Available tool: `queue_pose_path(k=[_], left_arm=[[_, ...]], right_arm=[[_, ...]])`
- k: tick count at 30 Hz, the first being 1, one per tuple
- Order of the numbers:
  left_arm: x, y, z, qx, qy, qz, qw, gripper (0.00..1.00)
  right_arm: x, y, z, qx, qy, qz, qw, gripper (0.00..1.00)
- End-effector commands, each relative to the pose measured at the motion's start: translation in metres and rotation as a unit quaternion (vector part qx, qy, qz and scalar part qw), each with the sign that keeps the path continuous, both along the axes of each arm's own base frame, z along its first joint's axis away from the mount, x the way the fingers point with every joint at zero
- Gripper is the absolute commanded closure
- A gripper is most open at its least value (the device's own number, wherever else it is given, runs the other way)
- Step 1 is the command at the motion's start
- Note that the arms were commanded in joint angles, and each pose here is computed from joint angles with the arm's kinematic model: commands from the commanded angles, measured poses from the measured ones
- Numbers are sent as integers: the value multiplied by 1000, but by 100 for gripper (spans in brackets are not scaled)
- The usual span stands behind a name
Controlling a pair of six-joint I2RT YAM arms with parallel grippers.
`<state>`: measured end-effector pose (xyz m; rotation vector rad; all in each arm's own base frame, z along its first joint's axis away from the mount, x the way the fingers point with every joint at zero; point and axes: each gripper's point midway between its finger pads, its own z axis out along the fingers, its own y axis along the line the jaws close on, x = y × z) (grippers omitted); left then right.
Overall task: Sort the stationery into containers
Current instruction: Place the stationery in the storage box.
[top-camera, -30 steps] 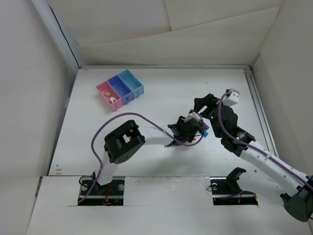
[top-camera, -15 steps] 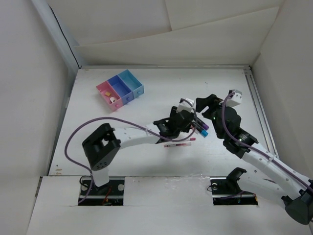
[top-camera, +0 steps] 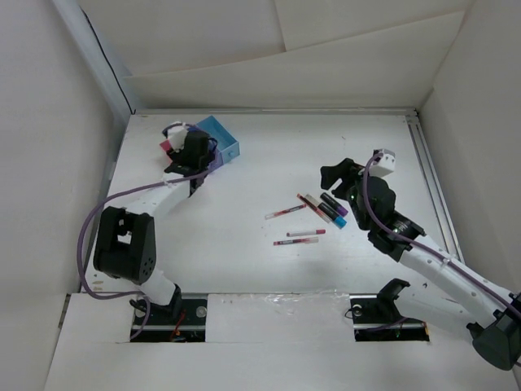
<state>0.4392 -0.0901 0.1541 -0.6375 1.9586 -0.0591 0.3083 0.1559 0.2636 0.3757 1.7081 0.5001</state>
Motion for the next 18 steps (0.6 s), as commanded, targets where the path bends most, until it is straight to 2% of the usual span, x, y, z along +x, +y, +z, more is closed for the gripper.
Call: queue_pose_path(k=[1,7,9,11,18], left_arm=[[6,31,18,-62,-38,51,996,78],[24,75,17,-62,-40,114,991,78],[33,79,23,-41,-33,120,991,78],[37,82,7,-22,-3,126,992,77],[49,90,-6,3,25,136,990,73]], right_arm=[[2,6,13,17,-14,14,1000,27],[4,12,8,15,-8,25,1000,27],[4,12,8,15,-8,25,1000,27],[3,11,11,18,-12,25,999,27],[2,10,14,16,-17,25,999,27]])
